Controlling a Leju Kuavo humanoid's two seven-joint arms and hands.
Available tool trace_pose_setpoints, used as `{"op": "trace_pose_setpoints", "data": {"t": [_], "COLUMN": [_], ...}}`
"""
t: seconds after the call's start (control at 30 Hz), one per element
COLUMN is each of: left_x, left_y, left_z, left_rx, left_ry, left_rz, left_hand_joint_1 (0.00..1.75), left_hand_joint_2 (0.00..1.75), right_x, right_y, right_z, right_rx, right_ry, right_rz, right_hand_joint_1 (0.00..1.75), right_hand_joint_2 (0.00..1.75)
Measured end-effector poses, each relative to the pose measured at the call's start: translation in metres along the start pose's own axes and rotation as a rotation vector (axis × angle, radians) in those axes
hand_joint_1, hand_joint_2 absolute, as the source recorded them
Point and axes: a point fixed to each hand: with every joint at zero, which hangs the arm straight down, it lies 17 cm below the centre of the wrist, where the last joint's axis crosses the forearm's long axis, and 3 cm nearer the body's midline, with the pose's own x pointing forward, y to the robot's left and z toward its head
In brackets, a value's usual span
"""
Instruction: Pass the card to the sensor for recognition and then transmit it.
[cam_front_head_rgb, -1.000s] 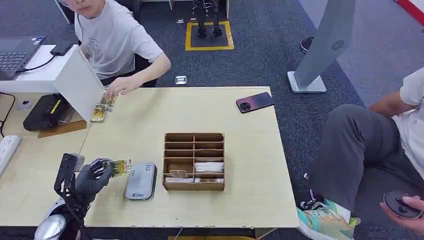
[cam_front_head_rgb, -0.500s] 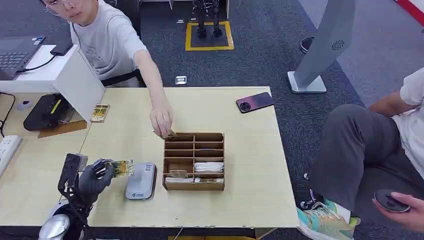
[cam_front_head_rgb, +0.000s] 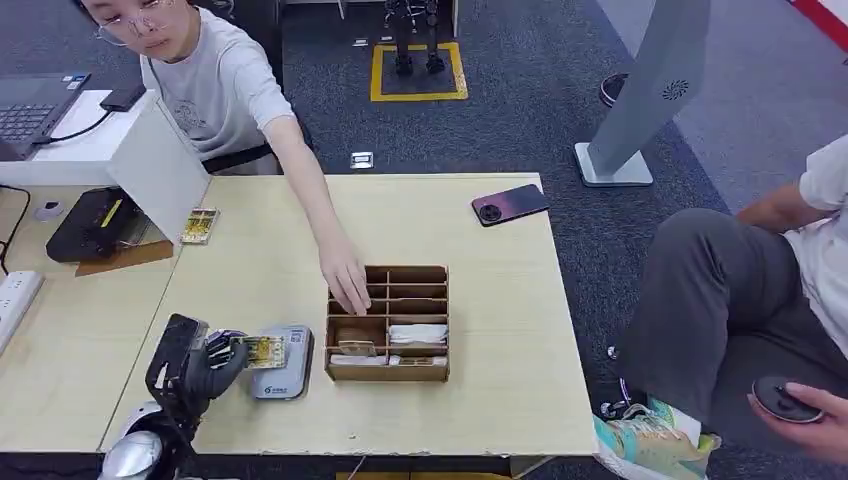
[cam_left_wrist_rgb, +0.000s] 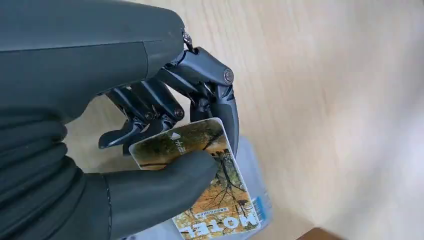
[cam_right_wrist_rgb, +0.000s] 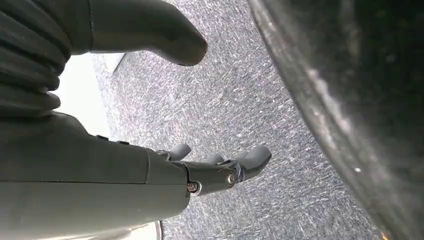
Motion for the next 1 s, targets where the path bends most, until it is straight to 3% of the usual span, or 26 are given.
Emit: {"op": "trace_pose_setpoints", "data": {"t": [0.6,1.0], "left_x": [-0.017,-0.019], "left_y": [-0.021,-0.013], "left_z": [0.007,0.004], "left_rx": [-0.072,-0.009], "left_ry": [0.032,0.028], "left_rz": [-0.007,-0.104], "left_hand_joint_1": [1.75,1.75], "left_hand_joint_2": [1.75,1.75], "right_x": [0.000,0.000], "right_y": [0.000,0.000], "right_z": [0.000,0.000], "right_rx": [0.003,0.002], "right_ry": [0.000,0.000], "right_rz": [0.003,0.003], "right_hand_joint_1": [0.00,0.00], "right_hand_joint_2": [1.75,1.75]}}
